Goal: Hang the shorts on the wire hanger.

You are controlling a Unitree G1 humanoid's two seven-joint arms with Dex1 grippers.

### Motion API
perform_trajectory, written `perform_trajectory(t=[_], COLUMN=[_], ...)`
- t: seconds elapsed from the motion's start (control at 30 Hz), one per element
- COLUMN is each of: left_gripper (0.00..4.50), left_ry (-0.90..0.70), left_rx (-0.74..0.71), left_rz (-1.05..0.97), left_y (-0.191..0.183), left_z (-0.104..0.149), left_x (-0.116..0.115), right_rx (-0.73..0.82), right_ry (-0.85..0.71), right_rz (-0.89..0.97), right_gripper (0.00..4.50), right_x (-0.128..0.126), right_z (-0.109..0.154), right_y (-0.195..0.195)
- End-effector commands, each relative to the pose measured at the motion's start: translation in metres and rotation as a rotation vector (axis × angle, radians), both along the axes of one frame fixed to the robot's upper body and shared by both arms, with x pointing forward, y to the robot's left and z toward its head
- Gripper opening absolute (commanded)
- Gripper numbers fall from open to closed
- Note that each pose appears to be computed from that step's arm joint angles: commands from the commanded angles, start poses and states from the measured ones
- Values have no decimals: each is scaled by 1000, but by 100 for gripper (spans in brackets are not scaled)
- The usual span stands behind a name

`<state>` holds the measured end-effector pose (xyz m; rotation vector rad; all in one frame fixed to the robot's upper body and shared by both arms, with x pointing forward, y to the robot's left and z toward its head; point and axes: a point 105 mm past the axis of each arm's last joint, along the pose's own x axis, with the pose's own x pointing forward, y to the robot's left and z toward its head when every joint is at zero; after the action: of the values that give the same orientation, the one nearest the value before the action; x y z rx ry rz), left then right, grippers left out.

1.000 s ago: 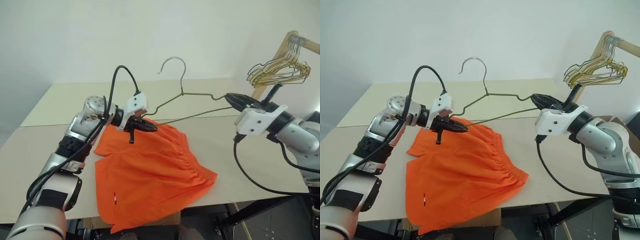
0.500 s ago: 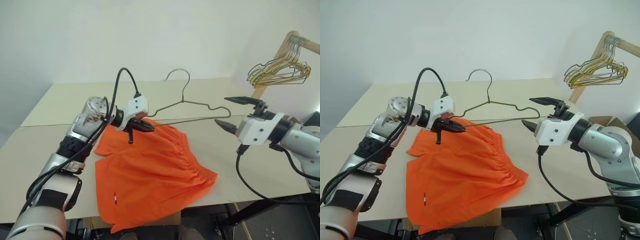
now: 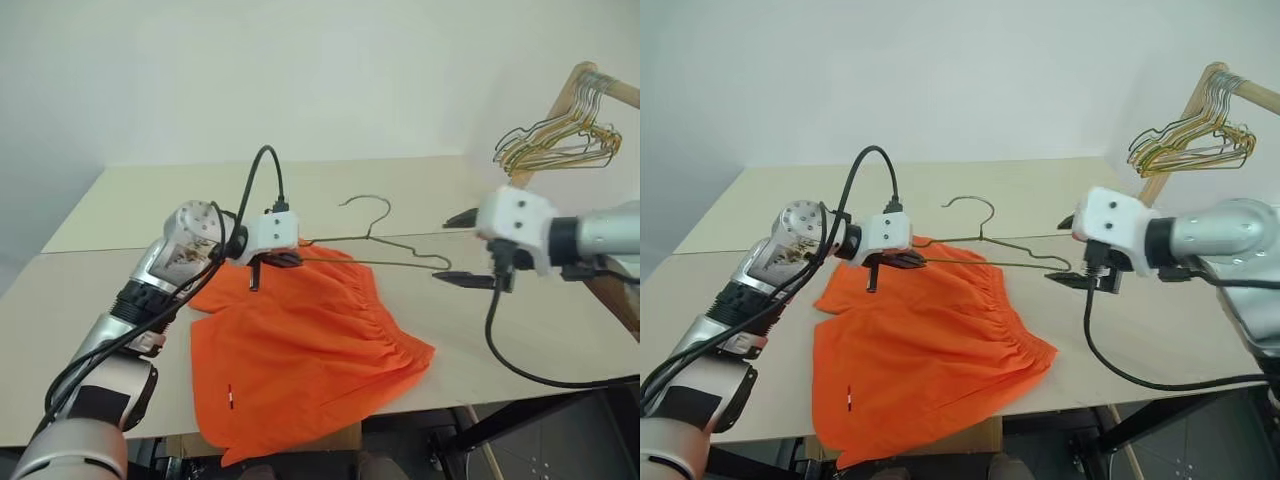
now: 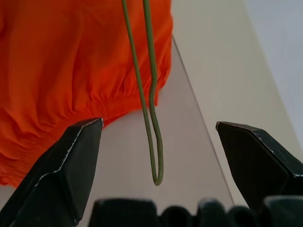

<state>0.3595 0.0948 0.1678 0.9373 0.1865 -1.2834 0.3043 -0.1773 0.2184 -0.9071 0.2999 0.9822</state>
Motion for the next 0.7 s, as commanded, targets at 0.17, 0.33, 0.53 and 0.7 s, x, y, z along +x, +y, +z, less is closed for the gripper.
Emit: perform_trajectory(t=[0.17,0.33,0.53,0.7], left_gripper=[0,0,0,0], left_ry=[-54,-52,-53,-50], left_rx=[-41,-44,-51,-57], left_rz=[-22,-19,-26,-36], left_y=[-3,-2,-3,-4], left_z=[19,20,23,25], left_x=[-6,-8,-8,-9], right_rx=[-71,-81,-108,-116], right_ry=[66,110,139,142], right_rz=[-43,-23,-33,-38], right_gripper=[446,353,138,3], right_x=[14,14,19,24], right_z=[-8,-14,-28,-32], right_y=[1,2,-1,-1])
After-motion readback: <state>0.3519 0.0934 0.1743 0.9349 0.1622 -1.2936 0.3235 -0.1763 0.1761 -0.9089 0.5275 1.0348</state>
